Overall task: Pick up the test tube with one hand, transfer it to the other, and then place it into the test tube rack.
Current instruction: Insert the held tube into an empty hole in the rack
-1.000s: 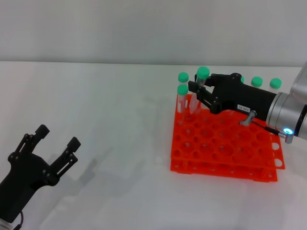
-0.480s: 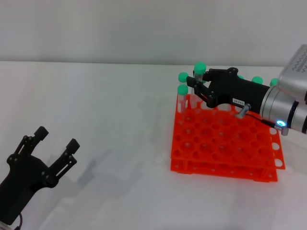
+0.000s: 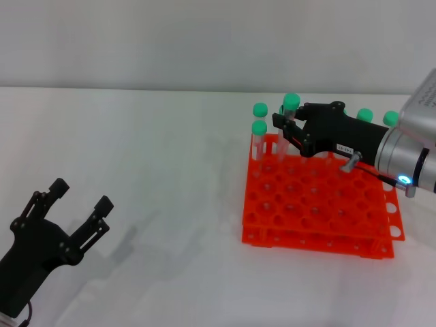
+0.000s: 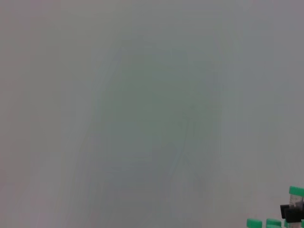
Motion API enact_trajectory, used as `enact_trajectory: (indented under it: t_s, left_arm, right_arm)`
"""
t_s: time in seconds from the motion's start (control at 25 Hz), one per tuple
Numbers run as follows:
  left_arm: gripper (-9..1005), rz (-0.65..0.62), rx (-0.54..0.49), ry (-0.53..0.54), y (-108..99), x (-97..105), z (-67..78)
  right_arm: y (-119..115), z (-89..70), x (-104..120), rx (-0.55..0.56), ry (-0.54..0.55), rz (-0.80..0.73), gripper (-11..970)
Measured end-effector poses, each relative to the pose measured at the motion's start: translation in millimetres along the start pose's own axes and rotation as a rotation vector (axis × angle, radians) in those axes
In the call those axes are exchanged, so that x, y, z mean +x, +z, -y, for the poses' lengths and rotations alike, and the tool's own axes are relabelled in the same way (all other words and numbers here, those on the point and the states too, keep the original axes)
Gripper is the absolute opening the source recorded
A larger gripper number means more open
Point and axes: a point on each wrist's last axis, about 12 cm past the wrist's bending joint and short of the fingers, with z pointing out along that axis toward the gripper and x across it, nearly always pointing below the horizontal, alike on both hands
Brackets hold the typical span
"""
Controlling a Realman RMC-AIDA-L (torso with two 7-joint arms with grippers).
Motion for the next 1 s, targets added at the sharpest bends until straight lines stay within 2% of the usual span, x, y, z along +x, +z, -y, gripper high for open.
enact_trajectory:
  t_s: [0.4, 1.0]
  left_arm:
    - [894, 0.003, 0.003, 0.002, 2, -1, -0.4]
    - [893, -0.008, -0.001, 0.011, 3, 1, -1.0]
  right_arm:
    - [-1, -0.8, 9, 0.007, 0.016, -0.028, 262]
    - [12, -4.2, 12, 0.020, -0.039, -0.103, 267]
